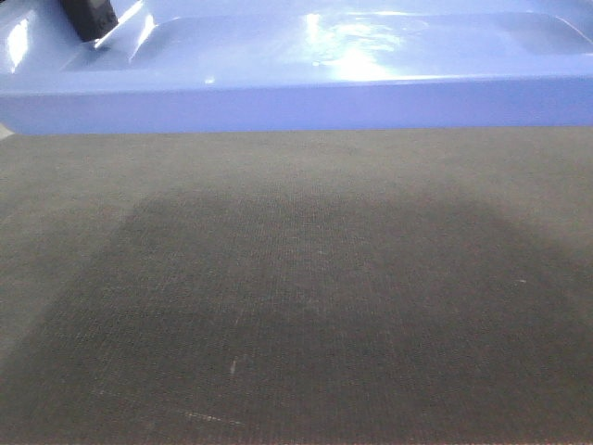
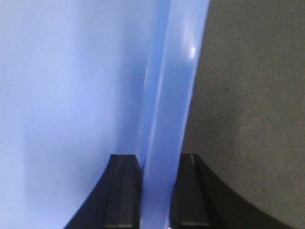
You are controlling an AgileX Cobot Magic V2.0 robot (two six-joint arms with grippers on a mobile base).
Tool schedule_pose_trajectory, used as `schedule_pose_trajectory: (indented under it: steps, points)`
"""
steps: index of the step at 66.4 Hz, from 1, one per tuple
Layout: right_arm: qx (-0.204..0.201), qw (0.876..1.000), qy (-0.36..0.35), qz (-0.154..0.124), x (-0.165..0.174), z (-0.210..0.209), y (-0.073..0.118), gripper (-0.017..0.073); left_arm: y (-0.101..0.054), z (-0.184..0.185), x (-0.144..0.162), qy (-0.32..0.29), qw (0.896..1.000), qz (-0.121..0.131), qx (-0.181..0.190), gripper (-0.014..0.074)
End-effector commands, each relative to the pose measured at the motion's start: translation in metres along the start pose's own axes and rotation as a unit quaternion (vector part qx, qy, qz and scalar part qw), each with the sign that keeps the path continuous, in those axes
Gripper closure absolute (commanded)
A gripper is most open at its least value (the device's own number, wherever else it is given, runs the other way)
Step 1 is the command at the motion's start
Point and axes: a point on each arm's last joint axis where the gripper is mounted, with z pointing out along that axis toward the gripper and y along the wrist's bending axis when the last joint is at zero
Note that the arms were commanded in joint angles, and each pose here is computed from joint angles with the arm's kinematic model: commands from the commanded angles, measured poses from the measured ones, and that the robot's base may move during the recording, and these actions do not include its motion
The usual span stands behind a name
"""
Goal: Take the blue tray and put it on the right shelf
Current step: 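Lift the blue tray off the table with both grippers, then hold the tray with both grippers while the base turns away from the table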
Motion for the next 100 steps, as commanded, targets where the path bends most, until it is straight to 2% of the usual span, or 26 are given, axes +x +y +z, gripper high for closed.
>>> schedule_pose_trajectory:
  steps: [1, 100]
  points:
    - [0.027, 0.998, -0.046, -0.026, -0.008, -0.0127, -0.007, 0.0496, 0.0088, -0.0157, 0.0063, 0.014, 0.999, 0.024, -0.046, 0.0643]
    - [0.026, 0.998, -0.048, -0.026, -0.0082, -0.0127, -0.0069, 0.0496, 0.0069, -0.0156, 0.0072, 0.018, 0.999, 0.021, -0.036, 0.0642]
